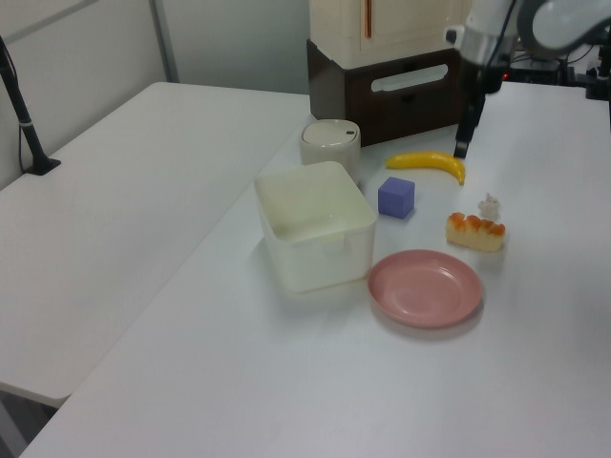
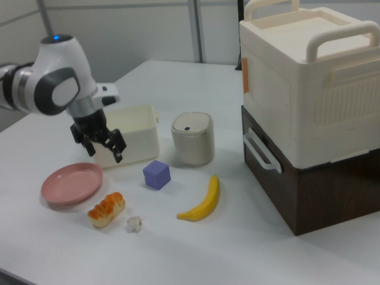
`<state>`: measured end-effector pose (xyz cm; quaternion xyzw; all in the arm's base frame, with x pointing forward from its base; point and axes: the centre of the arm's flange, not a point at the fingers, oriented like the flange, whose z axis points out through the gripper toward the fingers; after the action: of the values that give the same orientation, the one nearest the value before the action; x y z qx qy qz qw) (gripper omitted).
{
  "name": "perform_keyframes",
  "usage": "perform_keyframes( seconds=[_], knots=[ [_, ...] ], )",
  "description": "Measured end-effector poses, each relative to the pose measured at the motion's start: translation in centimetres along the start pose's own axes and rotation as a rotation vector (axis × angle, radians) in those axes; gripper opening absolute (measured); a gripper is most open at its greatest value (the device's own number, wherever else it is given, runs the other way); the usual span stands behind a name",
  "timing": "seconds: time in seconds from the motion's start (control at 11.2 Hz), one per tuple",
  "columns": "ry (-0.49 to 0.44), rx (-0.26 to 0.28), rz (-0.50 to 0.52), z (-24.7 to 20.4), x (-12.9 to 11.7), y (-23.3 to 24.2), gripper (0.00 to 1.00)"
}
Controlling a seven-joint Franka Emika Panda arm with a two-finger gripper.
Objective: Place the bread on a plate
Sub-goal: 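Lower the gripper over the bread roll and close on it, then lift the bread roll up from the table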
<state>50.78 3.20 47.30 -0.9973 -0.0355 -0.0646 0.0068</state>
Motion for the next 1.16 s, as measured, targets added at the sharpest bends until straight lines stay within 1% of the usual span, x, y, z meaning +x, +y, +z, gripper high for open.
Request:
perform_keyframes(
  seconds=[0.27, 0.63, 0.9, 0.99, 1.16],
  knots=[
    [-0.008, 0.004, -0.012, 3.2, -1.5, -1.4, 1.0],
    [-0.062, -0.047, -0.089, 5.7, -3.5, -3.0, 1.0],
    [-0.089, -0.055, -0.1, 6.9, -4.4, -3.1, 1.0],
    [-0.112, -0.07, -0.112, 8.0, -4.6, -3.0, 1.0],
    [-0.161, -0.121, -0.155, 11.5, -4.7, -3.5, 1.0]
  ],
)
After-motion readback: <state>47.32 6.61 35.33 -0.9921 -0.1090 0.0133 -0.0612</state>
